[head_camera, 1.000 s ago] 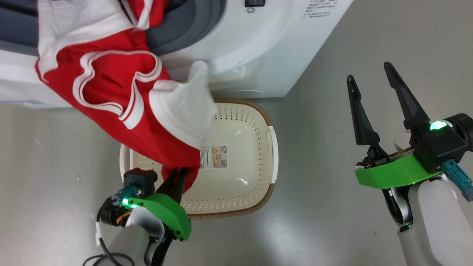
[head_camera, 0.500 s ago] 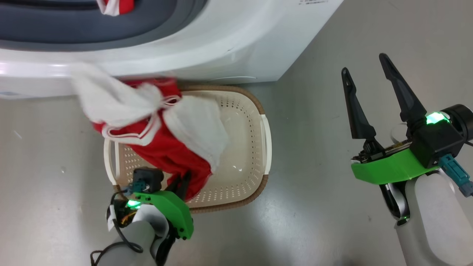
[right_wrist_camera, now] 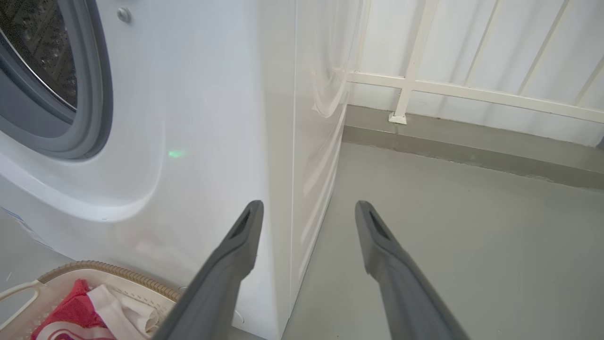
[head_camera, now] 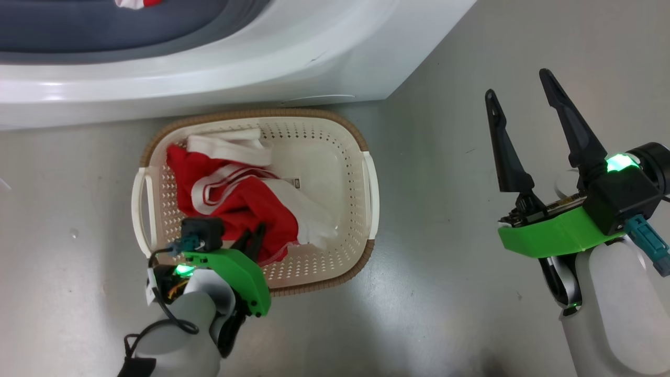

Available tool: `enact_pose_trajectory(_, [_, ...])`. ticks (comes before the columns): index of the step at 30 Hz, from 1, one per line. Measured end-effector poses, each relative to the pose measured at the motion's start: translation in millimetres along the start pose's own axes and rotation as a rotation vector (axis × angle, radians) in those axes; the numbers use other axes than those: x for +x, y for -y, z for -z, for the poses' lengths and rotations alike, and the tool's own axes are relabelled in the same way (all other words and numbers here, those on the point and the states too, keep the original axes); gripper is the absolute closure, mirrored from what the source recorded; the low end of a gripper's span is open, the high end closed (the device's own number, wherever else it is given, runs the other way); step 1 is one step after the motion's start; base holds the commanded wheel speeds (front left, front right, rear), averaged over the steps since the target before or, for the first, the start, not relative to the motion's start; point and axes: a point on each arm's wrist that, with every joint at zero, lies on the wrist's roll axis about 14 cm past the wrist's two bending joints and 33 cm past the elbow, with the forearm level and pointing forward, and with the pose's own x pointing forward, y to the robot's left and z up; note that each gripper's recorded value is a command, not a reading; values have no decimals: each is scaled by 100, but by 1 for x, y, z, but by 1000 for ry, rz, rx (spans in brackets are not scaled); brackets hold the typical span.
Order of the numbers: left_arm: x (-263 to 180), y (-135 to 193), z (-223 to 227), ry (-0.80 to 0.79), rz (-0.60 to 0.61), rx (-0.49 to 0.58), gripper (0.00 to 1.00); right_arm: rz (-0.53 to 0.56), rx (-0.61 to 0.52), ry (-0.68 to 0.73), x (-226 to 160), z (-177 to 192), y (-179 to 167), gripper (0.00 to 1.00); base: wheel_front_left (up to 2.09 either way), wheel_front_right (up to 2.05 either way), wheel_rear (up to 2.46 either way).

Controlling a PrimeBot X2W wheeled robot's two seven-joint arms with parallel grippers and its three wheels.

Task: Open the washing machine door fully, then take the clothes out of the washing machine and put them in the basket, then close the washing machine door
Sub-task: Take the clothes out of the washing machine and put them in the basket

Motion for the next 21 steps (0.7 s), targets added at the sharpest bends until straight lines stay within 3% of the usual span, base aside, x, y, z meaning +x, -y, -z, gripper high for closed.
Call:
enact_pose_trajectory(1, [1,-2,-1,2,-6,2,57,1,0,1,1,0,0,0,0,0,0])
enact_pose_trajectory(2, [1,-3,-2,4,-9,5,40,0,0,2,1,-1,0,0,0,0,0])
enact_pose_trajectory(3, [1,-5,-3,3,-15,8,0,1,0,3,1,-1,0,0,0,0,0])
enact_pose_trajectory(9, [1,-10,-21,44,-30,16,0,2,1,12,2,-4,0,0,0,0,0])
enact_pose_trajectory(21, [-25,-11,-90,273,-42,28,0,-8,1,61,1,-30,-6,0,0,0,0])
